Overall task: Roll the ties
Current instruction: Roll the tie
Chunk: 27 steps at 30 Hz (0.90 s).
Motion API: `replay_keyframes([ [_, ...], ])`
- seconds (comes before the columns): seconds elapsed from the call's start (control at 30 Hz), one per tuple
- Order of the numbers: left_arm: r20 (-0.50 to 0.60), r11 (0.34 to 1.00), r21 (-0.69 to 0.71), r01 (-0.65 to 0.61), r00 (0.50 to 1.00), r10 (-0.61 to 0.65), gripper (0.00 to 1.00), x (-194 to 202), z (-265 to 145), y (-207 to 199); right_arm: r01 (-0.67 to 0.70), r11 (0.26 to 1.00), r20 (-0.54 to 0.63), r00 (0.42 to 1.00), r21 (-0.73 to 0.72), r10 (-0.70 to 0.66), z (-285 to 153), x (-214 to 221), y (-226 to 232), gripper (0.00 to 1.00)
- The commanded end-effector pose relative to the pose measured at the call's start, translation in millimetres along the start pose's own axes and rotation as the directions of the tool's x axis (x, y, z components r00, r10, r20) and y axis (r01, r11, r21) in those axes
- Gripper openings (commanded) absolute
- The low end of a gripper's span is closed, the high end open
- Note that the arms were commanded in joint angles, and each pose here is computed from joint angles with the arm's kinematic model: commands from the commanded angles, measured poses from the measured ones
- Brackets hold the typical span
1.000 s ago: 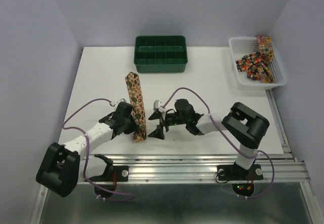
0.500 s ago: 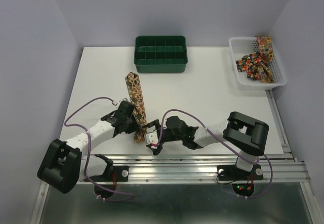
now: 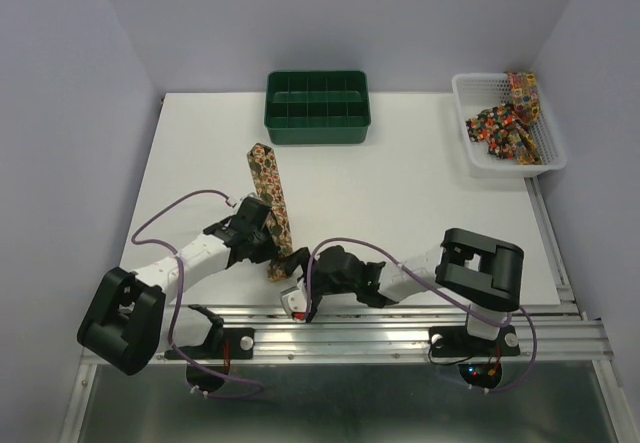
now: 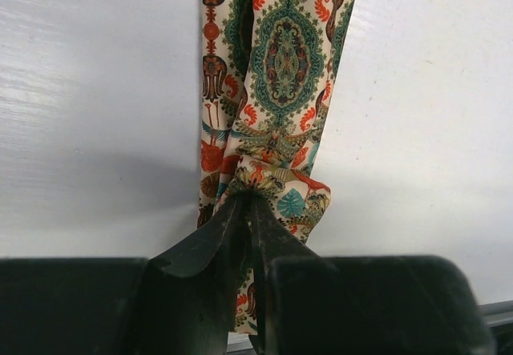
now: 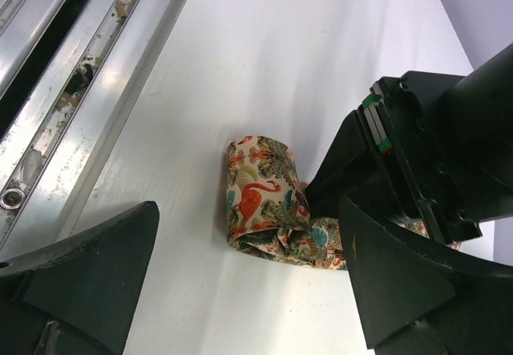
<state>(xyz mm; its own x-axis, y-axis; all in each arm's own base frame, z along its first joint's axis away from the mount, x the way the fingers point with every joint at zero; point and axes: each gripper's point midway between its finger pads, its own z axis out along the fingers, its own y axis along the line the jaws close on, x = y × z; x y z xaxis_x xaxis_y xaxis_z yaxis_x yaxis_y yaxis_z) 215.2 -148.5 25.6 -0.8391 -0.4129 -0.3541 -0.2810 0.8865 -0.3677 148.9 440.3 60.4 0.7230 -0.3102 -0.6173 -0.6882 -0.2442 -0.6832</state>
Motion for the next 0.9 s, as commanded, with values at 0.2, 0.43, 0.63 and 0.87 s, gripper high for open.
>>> replay_keyframes([
  [0.2, -0.076, 0.997, -0.055, -0.049, 0.996, 0.045, 0.2, 14.5, -3.5, 8.0, 0.107, 0.992, -0.065, 0.993, 0.063, -0.103, 11.2, 12.5, -7.4, 0.87],
  [0.43, -0.082, 0.997, -0.058, -0.055, 0.995, 0.051, 0.2, 13.8, -4.9, 6.4, 0.134, 0.989, -0.104, 0.986, 0.066, -0.127, 16.7, 23.7, -6.4, 0.77],
  [0.63, -0.063, 0.995, -0.075, -0.063, 0.996, 0.058, 0.2, 8.0, -5.1, 6.8, 0.16, 0.986, -0.112, 0.982, 0.043, -0.154, 19.9, 27.5, -2.2, 0.74],
  [0.87, -0.077, 0.994, -0.076, -0.072, 0.995, 0.067, 0.2, 9.1, -4.1, 5.7, 0.182, 0.983, -0.12, 0.976, 0.002, -0.181, 23.0, 32.5, 5.2, 0.66],
])
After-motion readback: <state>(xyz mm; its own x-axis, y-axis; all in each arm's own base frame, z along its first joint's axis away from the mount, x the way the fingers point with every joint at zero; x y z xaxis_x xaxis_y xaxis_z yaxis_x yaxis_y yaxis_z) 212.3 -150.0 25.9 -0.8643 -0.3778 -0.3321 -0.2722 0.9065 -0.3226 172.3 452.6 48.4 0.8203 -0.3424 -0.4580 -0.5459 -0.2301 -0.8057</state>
